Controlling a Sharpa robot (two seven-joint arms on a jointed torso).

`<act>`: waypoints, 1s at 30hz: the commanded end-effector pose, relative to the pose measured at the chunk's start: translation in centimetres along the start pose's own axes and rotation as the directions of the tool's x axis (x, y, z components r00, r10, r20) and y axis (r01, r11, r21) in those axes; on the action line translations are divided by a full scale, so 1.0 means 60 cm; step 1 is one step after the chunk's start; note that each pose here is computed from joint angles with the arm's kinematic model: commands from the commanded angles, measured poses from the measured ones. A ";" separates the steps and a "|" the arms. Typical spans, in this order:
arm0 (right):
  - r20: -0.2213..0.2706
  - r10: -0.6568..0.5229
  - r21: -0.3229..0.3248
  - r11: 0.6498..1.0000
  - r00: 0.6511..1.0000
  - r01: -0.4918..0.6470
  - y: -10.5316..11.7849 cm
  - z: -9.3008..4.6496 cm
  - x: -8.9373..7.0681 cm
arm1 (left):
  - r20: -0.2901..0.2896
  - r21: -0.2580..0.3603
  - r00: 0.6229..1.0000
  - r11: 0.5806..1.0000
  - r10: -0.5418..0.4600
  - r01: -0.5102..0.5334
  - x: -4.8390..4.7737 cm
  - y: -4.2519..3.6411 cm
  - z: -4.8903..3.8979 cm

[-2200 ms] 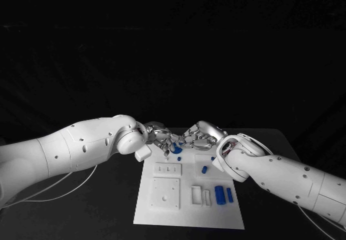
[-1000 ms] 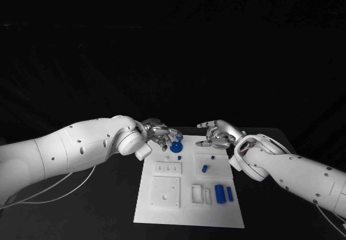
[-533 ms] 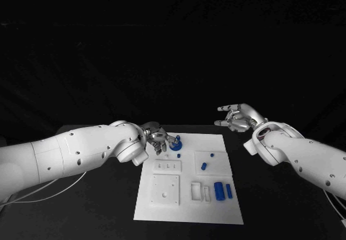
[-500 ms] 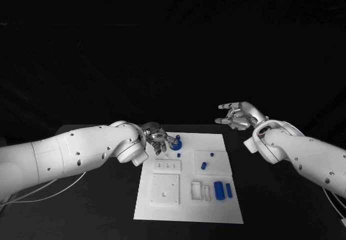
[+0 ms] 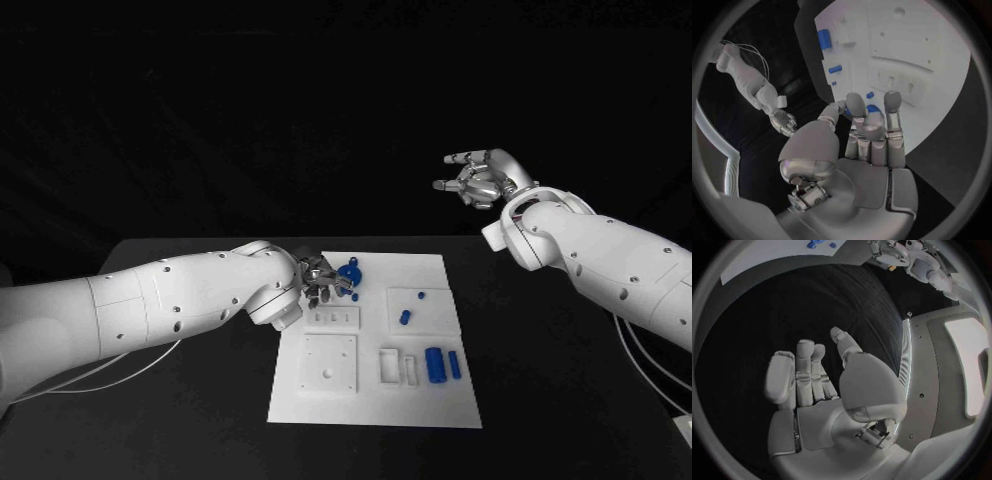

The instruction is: Assemble the parts on the task board

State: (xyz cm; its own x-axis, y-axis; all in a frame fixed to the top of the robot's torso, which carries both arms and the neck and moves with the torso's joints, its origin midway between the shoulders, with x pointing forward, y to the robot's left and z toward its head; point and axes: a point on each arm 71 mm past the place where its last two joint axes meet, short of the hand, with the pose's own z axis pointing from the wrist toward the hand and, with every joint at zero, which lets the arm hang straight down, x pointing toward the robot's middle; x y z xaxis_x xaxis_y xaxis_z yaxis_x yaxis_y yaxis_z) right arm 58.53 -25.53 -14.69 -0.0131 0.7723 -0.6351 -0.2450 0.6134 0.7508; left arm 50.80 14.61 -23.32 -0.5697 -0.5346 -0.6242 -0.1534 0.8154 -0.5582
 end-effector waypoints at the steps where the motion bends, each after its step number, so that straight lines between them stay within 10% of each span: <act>1: -0.011 0.015 -0.010 1.000 1.000 -0.016 0.005 0.005 0.005 | 0.016 -0.049 0.998 0.997 0.054 -0.053 0.006 0.004 0.005; 30: -0.010 0.005 0.014 1.000 1.000 -0.004 0.004 0.018 0.016 | 0.063 -0.067 0.968 0.969 0.241 -0.237 0.038 0.034 0.025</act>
State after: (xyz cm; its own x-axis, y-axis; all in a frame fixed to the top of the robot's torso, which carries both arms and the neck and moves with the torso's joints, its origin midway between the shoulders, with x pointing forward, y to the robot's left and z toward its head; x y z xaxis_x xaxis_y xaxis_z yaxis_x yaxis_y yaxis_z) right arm 59.51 -24.57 -14.94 -0.0112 0.7773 -0.6290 -0.2281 0.6105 0.7585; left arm 50.45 14.89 -26.76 -0.5430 -0.3726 -0.7525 -0.0990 0.9183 -0.3832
